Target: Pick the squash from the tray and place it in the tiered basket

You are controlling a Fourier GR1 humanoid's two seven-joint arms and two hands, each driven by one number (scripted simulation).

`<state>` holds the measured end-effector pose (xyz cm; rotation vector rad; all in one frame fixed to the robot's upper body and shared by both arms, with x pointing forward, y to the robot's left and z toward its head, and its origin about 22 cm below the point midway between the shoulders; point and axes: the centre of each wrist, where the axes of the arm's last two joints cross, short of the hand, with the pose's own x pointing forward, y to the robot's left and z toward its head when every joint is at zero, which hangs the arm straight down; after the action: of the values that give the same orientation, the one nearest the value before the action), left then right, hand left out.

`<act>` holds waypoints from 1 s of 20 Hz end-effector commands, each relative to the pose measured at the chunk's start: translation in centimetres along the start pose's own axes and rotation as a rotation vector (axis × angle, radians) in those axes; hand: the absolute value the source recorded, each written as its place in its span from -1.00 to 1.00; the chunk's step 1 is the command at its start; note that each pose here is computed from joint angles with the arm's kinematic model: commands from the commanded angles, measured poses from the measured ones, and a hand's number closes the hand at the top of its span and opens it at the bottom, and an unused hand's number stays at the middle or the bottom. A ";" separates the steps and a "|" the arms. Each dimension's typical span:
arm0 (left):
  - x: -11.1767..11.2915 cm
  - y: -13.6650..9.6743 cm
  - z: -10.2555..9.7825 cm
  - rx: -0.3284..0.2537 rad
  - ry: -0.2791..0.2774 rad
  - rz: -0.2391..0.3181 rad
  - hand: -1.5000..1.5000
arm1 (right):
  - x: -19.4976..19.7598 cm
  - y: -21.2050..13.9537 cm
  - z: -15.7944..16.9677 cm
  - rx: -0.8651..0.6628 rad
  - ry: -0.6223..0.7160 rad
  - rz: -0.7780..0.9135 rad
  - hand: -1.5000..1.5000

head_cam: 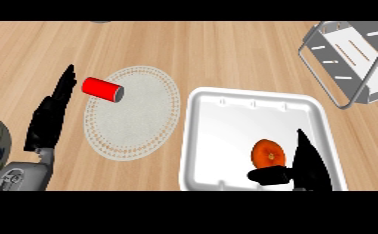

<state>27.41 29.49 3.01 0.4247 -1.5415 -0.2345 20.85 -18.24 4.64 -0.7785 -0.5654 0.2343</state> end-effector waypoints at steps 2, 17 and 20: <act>1.0 0.2 -0.2 -0.003 0.002 -0.004 0.00 | 1.9 0.5 -0.5 0.034 0.214 -0.036 -1.00; 0.0 0.0 -0.5 -0.011 0.008 -0.018 0.00 | 2.2 3.6 -1.6 0.118 0.089 0.193 1.00; -0.3 0.3 -1.3 0.023 -0.001 -0.010 0.00 | 2.9 3.4 -0.5 0.115 0.099 0.143 1.00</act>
<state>28.06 29.83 3.02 0.4306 -1.5378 -0.2336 23.49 -17.08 2.52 -0.7241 -0.5533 0.3504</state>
